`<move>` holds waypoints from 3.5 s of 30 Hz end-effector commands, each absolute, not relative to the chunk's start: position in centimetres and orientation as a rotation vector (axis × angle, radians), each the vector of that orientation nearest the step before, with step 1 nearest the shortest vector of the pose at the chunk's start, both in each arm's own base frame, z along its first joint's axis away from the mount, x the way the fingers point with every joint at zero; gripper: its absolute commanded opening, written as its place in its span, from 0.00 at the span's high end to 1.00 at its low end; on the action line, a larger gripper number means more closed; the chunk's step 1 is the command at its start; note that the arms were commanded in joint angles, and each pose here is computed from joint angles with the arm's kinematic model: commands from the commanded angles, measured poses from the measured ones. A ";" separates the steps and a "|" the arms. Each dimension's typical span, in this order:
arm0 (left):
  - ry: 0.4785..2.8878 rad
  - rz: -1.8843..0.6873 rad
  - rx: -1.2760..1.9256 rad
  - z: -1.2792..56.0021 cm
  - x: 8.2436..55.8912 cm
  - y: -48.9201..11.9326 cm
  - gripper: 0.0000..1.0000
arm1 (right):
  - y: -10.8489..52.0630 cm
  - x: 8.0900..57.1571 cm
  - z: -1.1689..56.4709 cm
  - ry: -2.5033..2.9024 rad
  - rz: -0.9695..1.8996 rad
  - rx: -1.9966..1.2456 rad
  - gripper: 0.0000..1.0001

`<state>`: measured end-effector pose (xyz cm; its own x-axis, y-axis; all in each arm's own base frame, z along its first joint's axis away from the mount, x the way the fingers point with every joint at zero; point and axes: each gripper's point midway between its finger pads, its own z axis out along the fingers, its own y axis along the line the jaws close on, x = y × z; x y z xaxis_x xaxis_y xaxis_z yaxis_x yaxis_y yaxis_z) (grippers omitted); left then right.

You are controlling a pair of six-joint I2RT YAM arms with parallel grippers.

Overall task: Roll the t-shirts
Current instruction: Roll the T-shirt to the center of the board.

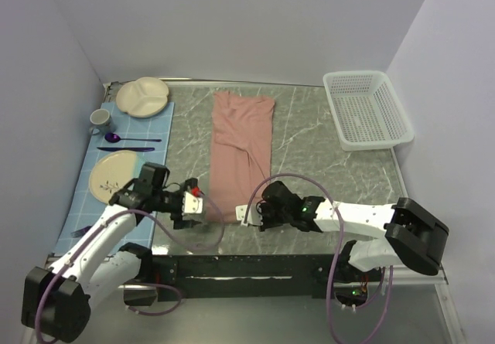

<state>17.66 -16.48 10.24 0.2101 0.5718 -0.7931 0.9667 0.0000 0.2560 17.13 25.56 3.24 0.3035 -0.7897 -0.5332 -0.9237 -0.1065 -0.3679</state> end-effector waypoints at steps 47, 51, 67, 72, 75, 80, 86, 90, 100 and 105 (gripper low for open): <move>1.817 -0.975 1.619 8.1 21.5 -20.8 0.94 | 24.8 17.9 7.5 2.022 0.997 -1.713 0.88; 1.859 -1.034 1.584 8.1 22.9 -20.6 0.95 | 24.7 19.2 7.0 2.098 1.104 -1.595 0.89; 2.014 -1.109 1.505 5.2 28.3 -19.9 0.97 | 24.1 24.7 4.9 2.325 1.260 -1.481 0.85; 2.074 -1.006 1.461 3.4 30.3 -19.5 0.96 | 23.8 25.8 3.5 2.416 1.199 -1.430 0.85; 2.129 -0.990 1.445 2.3 30.5 -19.3 0.95 | 23.8 26.5 3.4 2.439 1.173 -1.396 0.78; 2.157 -0.979 1.446 1.7 30.6 -19.1 0.96 | 23.4 28.7 5.9 2.396 1.112 -1.256 0.53; 2.130 -1.013 1.431 2.2 30.7 -19.6 0.95 | 21.2 31.9 12.7 2.137 0.905 -1.165 0.43; 2.149 -1.009 1.423 1.9 30.7 -19.6 0.95 | 19.9 30.4 12.7 1.989 0.745 -1.250 0.40; 2.183 -1.013 1.408 1.3 30.1 -19.4 0.95 | 24.0 25.1 11.0 1.188 0.219 -1.723 0.34; 2.187 -1.007 1.403 1.2 29.8 -19.4 0.96 | 26.0 23.8 10.6 1.080 0.246 -1.768 0.36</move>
